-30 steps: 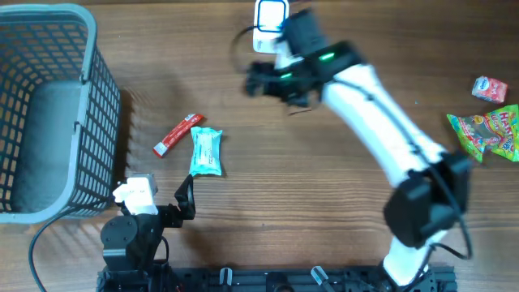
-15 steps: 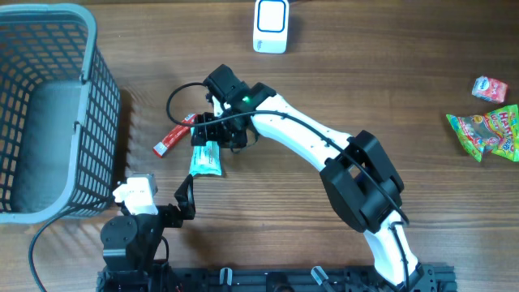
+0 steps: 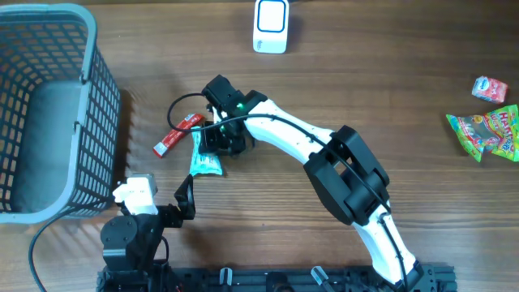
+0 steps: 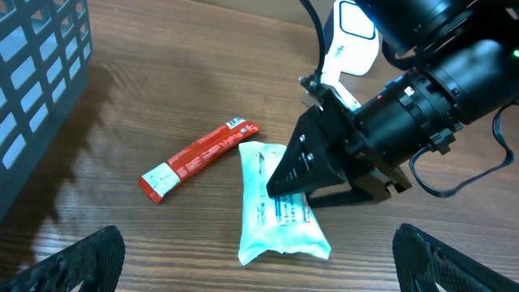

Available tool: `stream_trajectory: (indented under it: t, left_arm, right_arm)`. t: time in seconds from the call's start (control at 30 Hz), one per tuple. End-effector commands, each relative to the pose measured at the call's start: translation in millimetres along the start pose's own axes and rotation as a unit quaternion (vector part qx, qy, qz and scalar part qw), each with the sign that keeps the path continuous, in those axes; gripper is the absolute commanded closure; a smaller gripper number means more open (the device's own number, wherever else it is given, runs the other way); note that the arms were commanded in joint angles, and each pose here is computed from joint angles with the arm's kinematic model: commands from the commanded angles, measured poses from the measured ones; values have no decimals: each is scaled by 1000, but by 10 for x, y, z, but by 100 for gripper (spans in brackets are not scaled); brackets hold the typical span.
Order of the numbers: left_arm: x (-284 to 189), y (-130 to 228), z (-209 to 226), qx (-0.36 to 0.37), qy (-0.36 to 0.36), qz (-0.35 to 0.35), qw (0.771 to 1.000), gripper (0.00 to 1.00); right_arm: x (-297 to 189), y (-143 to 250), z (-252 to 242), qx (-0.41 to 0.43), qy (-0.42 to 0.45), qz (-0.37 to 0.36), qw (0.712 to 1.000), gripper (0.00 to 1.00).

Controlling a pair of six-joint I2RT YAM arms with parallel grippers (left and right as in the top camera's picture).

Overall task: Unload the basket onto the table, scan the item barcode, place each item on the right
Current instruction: 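Reach the right gripper toward the mint-green wipes pack, then grasp the mint-green tissue pack with the right gripper and regrip it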

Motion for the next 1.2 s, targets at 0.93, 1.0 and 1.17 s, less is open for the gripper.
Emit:
stream_trajectory:
  t: [0.93,1.0,1.17]
  left_arm:
    - [-8,-16,2,1,-2,-6,1000,0]
    - [-8,-16,2,1,-2,-6,1000,0]
    - [-8,-16,2,1,-2,-6,1000,0]
  right_arm:
    - [-1230,-167,-1139,574,42,212,789,96]
    - [-1190,-256,-1272,571,76,151,803,96]
    - [-1186,-570,-1548,393,108,33,913,96]
Point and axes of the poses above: each gripper's point midway between its finger pads, its own x axis out along the fingers, its own z axis along the line the jaws close on, y = z × x, the point moved 7 cm from there along -x, back along the fingers, and after that the axes turned 12 degrees about x, right-handed, at the moved point
